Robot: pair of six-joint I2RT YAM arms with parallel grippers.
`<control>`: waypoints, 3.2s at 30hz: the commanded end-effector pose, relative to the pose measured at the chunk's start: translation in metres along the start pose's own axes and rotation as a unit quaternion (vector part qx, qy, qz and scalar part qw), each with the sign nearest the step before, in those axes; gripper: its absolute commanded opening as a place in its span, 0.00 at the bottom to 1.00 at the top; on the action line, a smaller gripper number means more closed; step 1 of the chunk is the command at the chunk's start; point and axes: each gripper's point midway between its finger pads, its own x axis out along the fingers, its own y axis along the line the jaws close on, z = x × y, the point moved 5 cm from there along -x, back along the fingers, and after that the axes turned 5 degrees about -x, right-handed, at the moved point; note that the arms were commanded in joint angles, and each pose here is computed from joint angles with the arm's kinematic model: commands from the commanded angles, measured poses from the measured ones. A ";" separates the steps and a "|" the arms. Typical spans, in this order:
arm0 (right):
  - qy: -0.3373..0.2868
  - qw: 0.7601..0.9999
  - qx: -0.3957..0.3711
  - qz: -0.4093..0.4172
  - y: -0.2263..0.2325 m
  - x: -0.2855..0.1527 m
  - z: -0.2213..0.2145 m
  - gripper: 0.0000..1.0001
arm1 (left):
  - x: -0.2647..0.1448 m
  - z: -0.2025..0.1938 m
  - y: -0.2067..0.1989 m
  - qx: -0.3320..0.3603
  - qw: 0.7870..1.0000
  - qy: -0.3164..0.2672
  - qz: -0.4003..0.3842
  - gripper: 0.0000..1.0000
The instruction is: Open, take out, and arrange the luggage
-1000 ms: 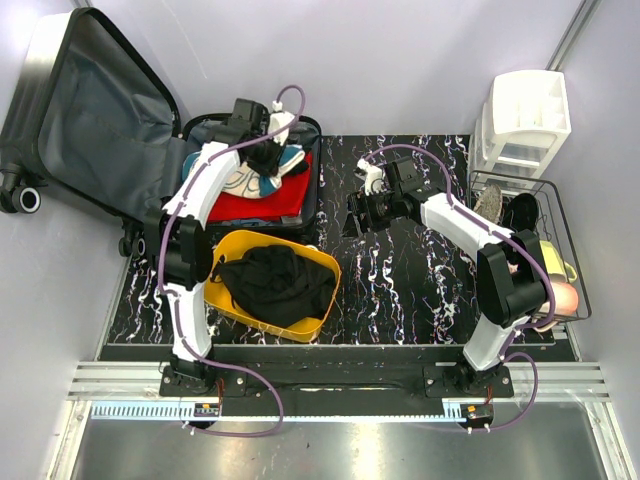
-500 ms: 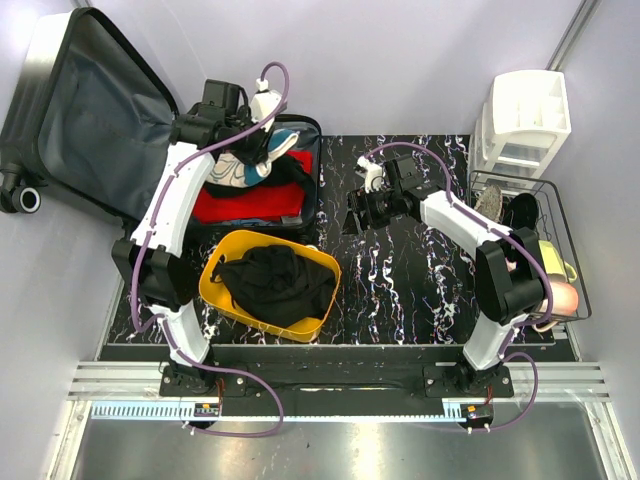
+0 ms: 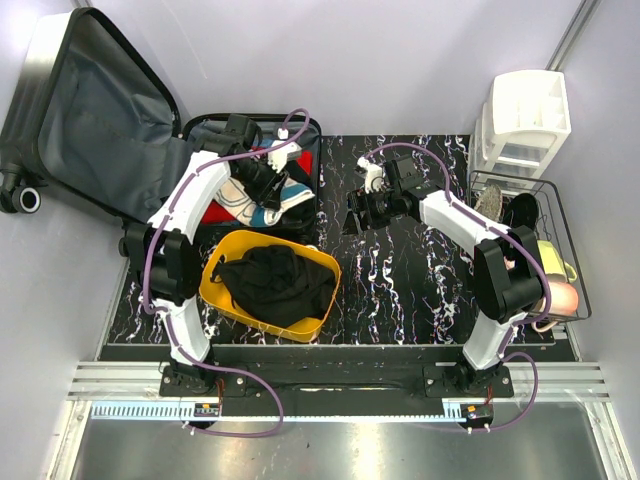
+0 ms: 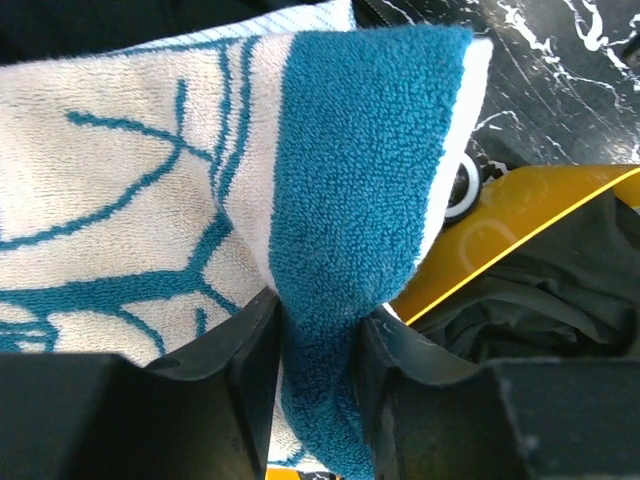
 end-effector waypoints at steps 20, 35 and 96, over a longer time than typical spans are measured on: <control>-0.027 0.999 -0.016 -0.013 0.002 -0.013 0.012 0.80 | -0.029 -0.019 -0.039 0.073 0.997 -0.002 -0.025 0.70; -0.027 0.999 -0.017 -0.020 0.000 -0.014 0.011 0.80 | 0.036 -0.031 -0.032 0.121 0.958 0.058 0.255 0.73; -0.006 0.999 -0.036 -0.009 0.004 -0.032 -0.002 0.79 | -0.245 -0.039 -0.210 -0.216 0.936 -0.212 -0.179 0.00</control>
